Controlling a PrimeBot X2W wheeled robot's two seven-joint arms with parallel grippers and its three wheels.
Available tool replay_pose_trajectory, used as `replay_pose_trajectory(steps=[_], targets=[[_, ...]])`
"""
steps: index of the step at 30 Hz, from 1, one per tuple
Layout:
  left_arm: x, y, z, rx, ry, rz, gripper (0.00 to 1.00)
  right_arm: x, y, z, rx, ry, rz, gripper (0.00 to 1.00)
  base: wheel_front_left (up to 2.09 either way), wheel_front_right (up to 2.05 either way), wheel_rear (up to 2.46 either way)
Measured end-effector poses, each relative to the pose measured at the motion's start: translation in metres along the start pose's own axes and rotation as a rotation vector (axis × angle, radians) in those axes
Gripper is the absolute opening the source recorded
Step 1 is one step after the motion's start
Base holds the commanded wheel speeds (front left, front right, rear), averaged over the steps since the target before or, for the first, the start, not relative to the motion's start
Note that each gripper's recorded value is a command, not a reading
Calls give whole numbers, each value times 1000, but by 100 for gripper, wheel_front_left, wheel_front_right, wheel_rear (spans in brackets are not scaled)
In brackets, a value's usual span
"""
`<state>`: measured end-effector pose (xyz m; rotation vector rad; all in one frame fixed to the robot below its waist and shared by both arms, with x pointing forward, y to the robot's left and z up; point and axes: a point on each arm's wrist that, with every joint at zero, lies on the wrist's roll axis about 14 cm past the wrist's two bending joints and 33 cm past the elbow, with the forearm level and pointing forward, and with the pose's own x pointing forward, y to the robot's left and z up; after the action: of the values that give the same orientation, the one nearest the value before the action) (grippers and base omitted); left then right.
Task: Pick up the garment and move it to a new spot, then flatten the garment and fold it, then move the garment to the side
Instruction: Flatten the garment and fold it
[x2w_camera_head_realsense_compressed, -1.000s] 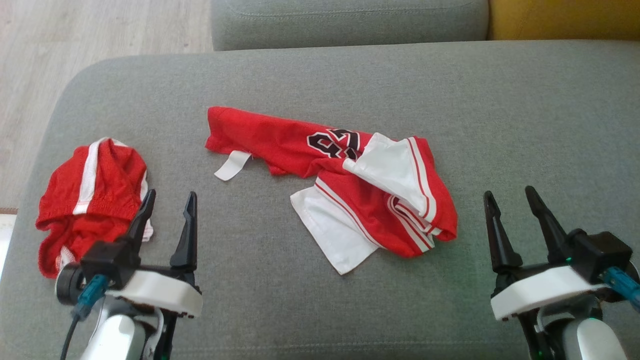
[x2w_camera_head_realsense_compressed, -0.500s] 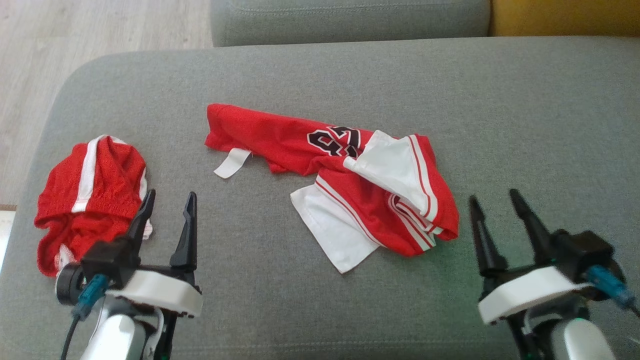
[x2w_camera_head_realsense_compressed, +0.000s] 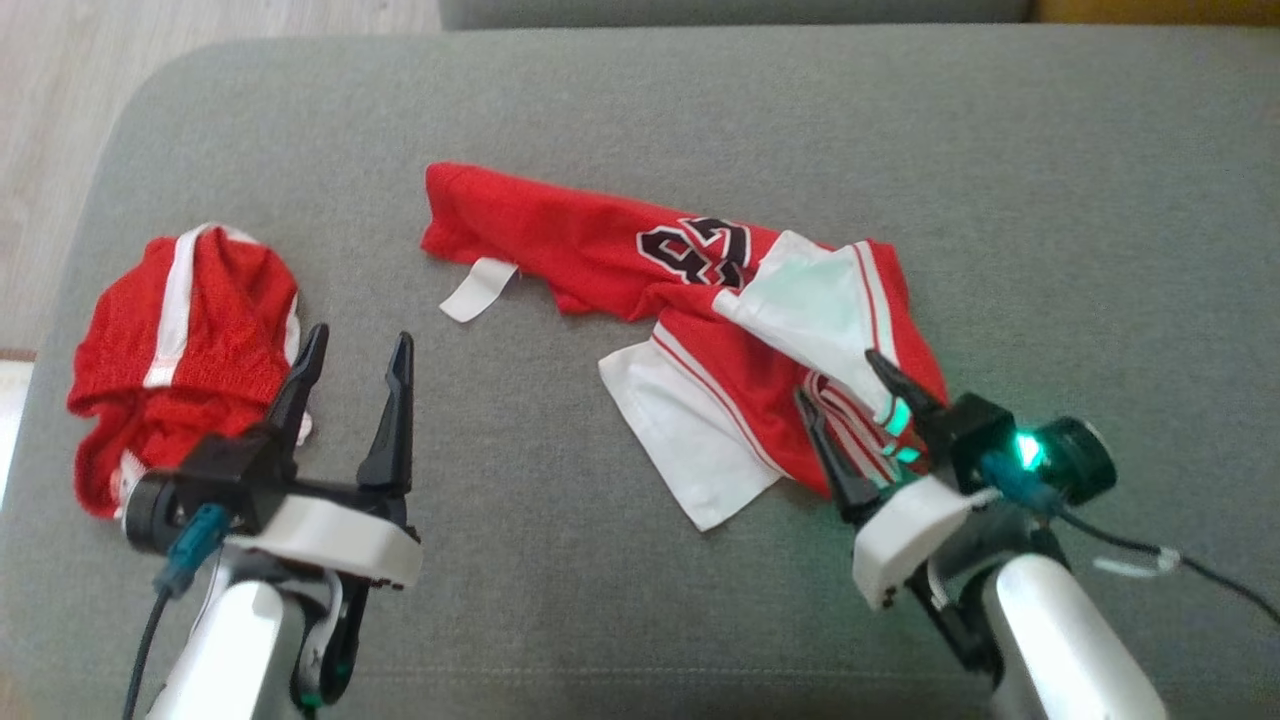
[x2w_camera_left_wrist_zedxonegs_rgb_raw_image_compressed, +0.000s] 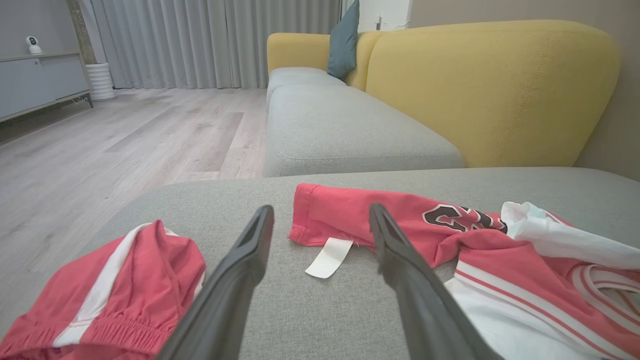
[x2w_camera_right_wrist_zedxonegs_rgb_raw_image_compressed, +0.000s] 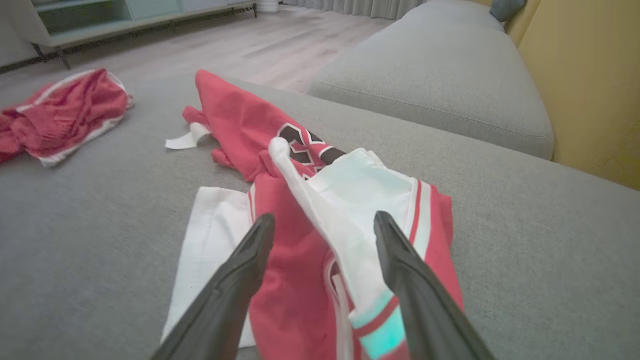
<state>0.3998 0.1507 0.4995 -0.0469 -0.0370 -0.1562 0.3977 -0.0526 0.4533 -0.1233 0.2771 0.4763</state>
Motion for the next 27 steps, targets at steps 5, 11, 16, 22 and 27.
replay_pose_trajectory(steps=[5,11,16,22,27], targets=[[4,5,0,-1,-3,15,100,18,-3,-21,-35,92,11,31,0,0,0],[8,8,-3,7,2,26,100,30,-17,-15,-3,61,-17,0,0,0,0],[11,6,-7,5,10,21,100,36,-51,16,13,-38,-94,0,0,0,0],[26,-2,-9,-8,5,-11,100,41,-138,56,21,-133,-284,0,0,0,0],[42,-5,-9,-17,-11,-29,100,52,-194,57,50,-118,-394,0,0,0,0]])
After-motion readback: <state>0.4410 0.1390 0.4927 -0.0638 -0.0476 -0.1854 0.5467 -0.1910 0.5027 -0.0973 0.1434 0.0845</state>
